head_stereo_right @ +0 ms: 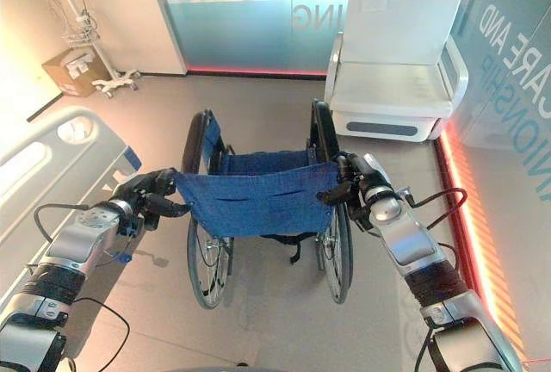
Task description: Push the wheelchair next to the bed
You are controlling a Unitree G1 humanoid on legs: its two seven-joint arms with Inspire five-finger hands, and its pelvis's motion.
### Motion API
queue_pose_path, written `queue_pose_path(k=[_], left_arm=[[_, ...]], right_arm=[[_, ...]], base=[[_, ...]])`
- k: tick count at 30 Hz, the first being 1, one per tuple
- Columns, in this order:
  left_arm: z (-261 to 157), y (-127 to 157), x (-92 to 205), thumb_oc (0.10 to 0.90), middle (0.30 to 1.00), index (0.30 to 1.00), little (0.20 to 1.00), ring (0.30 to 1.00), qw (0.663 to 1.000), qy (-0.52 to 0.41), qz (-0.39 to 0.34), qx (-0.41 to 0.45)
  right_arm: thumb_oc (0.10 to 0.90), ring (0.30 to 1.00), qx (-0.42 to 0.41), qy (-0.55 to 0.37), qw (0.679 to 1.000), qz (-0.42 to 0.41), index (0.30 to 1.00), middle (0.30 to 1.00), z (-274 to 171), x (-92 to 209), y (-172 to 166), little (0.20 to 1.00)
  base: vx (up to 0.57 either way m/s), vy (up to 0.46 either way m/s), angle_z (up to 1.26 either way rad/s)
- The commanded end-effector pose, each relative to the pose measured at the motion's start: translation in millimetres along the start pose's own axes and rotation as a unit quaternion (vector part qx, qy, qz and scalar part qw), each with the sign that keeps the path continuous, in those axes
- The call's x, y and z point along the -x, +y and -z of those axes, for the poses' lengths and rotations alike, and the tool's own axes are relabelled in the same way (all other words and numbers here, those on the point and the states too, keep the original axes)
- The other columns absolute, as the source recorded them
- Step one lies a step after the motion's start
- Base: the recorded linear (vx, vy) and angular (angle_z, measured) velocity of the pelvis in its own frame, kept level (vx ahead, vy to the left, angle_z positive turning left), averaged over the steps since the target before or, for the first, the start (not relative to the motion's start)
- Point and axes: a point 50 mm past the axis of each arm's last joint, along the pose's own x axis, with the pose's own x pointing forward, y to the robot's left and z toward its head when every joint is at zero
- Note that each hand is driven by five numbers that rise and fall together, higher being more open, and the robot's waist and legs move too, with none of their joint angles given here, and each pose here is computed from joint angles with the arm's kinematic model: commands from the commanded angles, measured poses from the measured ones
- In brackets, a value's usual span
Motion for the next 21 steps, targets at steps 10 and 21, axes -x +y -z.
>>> queue_pose_path(k=[10, 21], left_arm=[[101, 40, 23, 0.8, 0.9, 0.9, 0.9, 0.9, 0.967, 0.203, -0.088, -0.129], [94, 34, 16, 0.613, 0.62, 0.62, 0.62, 0.62, 0.965, 0.197, -0.072, -0.156]], right_arm=[[0.8, 0.9, 0.049, 0.355, 0.925, -0.126, 0.9, 0.9, 116, 9, -23, 0.9], [0.4, 0.3, 0.036, 0.392, 0.912, -0.119, 0.3, 0.3, 126, 6, -43, 0.3]], base=[[0.0, 0.0, 0.0], [0.0, 0.0, 0.0]])
